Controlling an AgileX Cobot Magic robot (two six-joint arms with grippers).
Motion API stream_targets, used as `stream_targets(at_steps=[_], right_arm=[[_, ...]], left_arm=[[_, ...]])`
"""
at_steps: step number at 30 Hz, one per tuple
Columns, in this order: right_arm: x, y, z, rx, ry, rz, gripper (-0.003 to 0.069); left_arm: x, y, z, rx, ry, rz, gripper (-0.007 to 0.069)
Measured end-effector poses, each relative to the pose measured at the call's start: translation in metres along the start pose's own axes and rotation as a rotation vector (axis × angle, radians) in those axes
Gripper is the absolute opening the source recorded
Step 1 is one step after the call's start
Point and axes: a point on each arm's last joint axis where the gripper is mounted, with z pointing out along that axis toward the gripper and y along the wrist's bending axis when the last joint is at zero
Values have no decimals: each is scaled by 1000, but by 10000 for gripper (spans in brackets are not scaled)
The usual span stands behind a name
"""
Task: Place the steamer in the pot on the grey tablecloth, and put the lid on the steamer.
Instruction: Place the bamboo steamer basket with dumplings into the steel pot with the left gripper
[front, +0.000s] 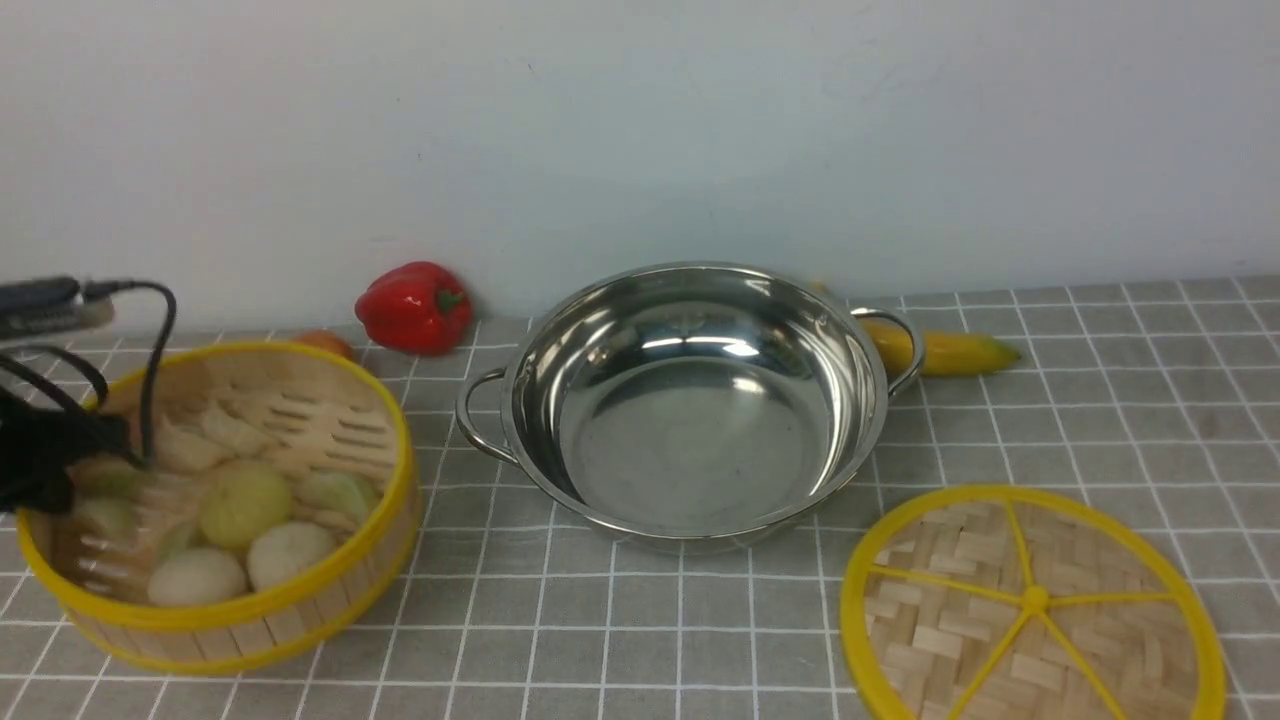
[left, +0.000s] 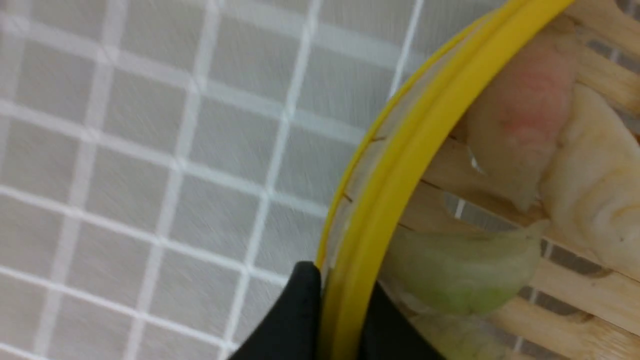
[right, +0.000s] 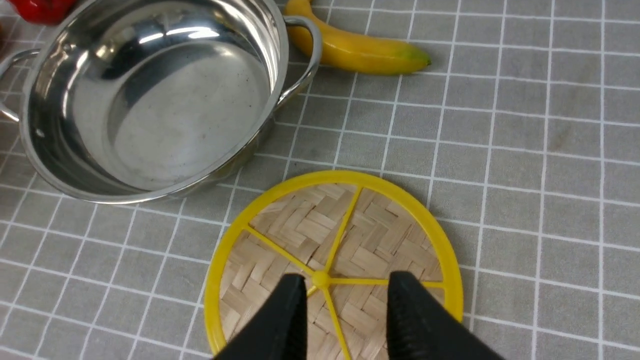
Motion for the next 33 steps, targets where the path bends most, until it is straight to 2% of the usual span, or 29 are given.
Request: stream_targets(at_steps=[4, 7, 8, 11, 12, 16, 19, 22, 26, 33], right_arm=[[0, 2, 0, -19, -1, 12, 246], [0, 3, 0, -28, 0, 18, 245], [0, 3, 0, -29, 1, 19, 245], [1, 3, 0, -33, 8, 21, 245], [1, 3, 0, -35, 14, 22, 244], [3, 4, 0, -40, 31, 24, 244], [3, 4, 0, -47, 36, 27, 244], [3, 6, 0, -61, 35, 37, 244], [3, 7, 0, -72, 34, 44, 246], [3, 7, 0, -75, 33, 45, 245]], left_arm=[[-38, -9, -46, 19, -76, 44, 32], [-59, -46, -65, 98, -106, 152, 32], [-61, -49, -65, 104, -109, 159, 32], [-73, -112, -62, 220, -107, 271, 32], [-74, -124, -59, 238, -102, 292, 32], [-77, -207, -34, 326, -72, 424, 32], [-77, -246, -14, 355, -56, 468, 32], [-77, -271, -3, 373, -58, 494, 32], [-77, -291, 14, 372, -55, 525, 32], [-76, -298, 45, 326, -45, 529, 32]])
